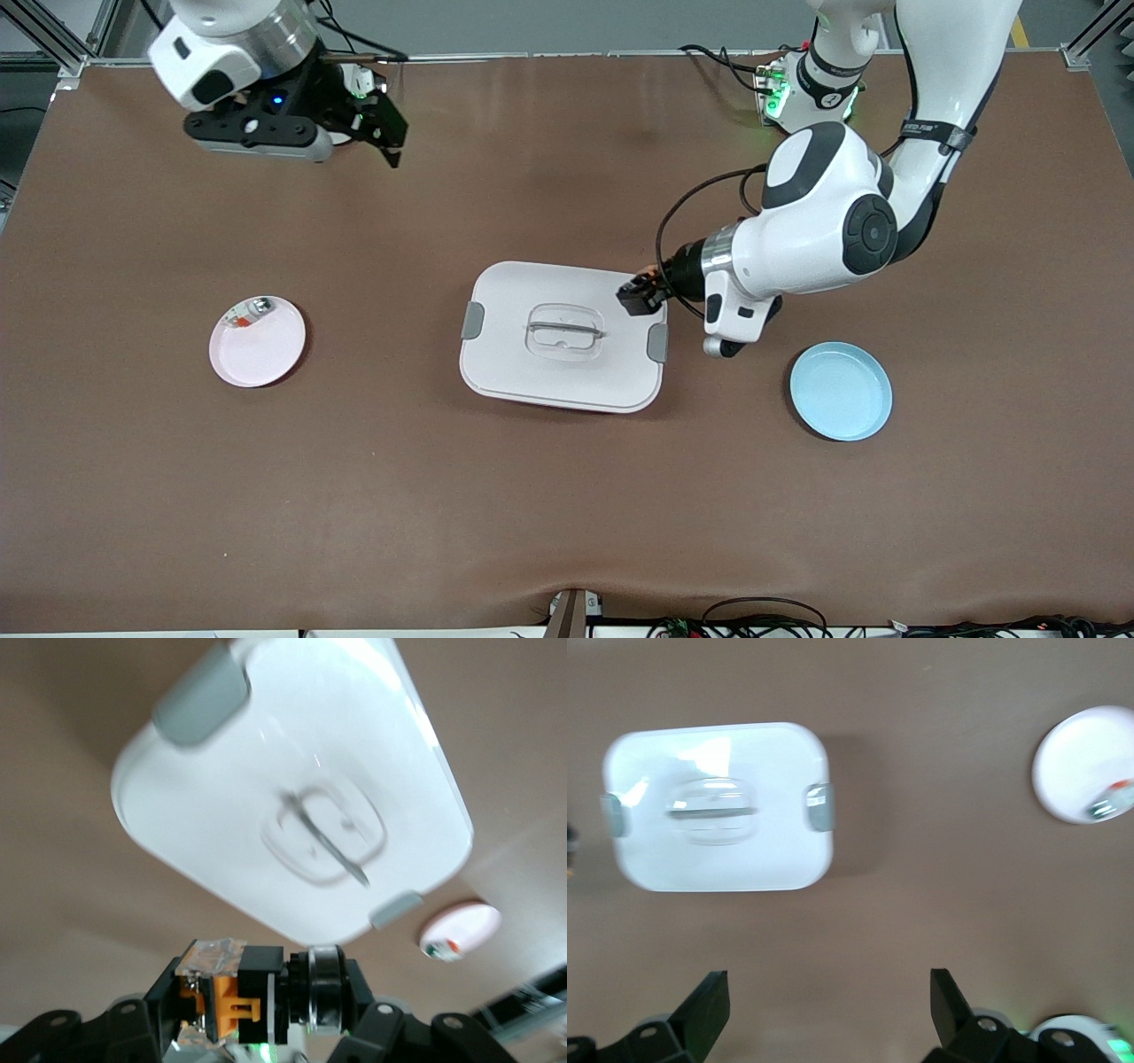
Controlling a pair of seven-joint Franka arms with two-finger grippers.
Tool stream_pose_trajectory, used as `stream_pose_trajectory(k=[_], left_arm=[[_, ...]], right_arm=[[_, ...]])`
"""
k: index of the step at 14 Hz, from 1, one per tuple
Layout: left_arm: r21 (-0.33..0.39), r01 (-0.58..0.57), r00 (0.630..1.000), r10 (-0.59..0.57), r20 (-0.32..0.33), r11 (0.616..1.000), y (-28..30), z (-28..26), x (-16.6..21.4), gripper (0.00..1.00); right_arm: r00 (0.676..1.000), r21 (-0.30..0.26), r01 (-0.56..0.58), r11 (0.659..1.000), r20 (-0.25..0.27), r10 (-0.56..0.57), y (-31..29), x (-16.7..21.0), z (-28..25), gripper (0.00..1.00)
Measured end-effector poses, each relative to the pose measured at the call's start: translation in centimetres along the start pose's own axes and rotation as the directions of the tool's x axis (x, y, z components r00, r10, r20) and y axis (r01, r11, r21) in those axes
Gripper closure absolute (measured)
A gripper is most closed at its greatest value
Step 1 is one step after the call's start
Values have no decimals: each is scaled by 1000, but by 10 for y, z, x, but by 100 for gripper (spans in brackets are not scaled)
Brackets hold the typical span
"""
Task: Transfer orange switch to right arm and place
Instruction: 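Carry the switch over the white box while the right gripper reaches toward it, then grasp the switch with the right gripper from the left gripper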
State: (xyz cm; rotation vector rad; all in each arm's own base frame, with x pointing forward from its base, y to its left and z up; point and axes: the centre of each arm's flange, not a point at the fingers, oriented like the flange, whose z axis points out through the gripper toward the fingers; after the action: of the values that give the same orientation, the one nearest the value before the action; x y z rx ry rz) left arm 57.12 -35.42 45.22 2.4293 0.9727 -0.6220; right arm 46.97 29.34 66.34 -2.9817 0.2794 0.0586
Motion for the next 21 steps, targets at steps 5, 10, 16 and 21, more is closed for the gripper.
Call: stream_pose_trajectory(k=[5, 10, 16, 21], left_arm=[[-22, 125, 984, -121, 129, 992, 17, 12, -51, 27], [-75, 177, 967, -158, 202, 981, 32, 35, -81, 27], [-80, 198, 960, -176, 219, 977, 37, 54, -96, 27], [-74, 200, 957, -179, 228, 977, 37, 58, -98, 27]], right_arm=[[996, 201, -74, 977, -29, 81, -17, 6, 40, 0], [979, 310, -167, 936, -58, 194, -48, -33, 78, 0], [961, 322, -251, 913, -29, 275, -53, -40, 93, 0], [955, 394, -235, 889, -79, 287, -58, -44, 119, 0]])
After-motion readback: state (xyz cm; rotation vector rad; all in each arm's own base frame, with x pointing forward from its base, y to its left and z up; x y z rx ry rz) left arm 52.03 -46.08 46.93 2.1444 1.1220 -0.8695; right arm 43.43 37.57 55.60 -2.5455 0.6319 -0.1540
